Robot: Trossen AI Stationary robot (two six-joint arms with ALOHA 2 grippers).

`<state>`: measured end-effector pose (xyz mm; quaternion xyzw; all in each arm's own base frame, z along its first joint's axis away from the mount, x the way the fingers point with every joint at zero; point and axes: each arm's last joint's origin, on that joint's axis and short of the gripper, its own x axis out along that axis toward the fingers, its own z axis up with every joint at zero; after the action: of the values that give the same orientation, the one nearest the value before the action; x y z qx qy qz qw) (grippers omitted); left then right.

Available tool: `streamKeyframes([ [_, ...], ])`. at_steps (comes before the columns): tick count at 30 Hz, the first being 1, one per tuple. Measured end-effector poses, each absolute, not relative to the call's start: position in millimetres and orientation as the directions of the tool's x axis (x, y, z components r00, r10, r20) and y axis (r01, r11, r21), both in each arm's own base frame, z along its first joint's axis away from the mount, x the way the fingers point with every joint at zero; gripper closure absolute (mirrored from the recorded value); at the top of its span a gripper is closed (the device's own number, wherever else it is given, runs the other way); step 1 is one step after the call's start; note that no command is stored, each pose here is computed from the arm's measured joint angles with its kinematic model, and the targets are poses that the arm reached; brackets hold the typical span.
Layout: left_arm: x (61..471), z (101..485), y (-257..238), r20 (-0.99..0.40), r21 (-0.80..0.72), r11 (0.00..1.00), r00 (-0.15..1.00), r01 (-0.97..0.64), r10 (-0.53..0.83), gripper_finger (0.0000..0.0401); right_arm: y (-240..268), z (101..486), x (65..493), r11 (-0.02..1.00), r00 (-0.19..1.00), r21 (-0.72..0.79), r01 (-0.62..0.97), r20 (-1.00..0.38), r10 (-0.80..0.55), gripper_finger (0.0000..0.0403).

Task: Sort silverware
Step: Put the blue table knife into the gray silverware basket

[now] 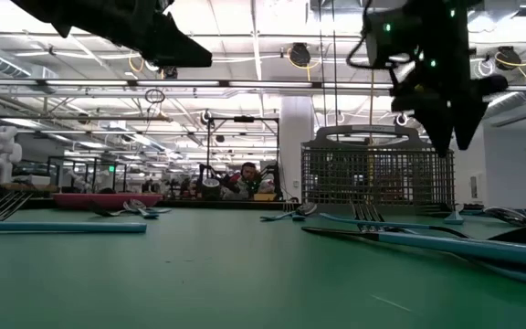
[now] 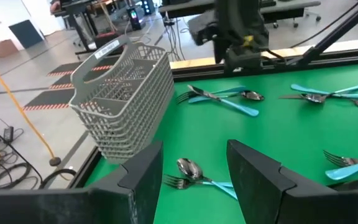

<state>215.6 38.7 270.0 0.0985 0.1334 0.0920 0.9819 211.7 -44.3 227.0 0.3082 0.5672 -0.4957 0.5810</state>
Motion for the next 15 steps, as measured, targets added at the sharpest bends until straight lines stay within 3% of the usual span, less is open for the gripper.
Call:
streamKeyframes([
  [5, 214.9, 267.0, 37.8, -0.275, 0.195, 0.969, 0.94, -0.152, 0.202, 0.0221, -52.1, 195.8, 205.5, 0.236, 0.038, -0.002, 0.972, -0.986, -0.164, 0.0179],
  [15, 214.6, 266.2, 37.8, -0.284, 0.192, 0.97, 0.937, -0.151, 0.202, 0.0221, -47.8, 171.0, 199.9, 0.156, 0.064, 0.044, 0.987, -0.99, -0.129, 0.0179],
])
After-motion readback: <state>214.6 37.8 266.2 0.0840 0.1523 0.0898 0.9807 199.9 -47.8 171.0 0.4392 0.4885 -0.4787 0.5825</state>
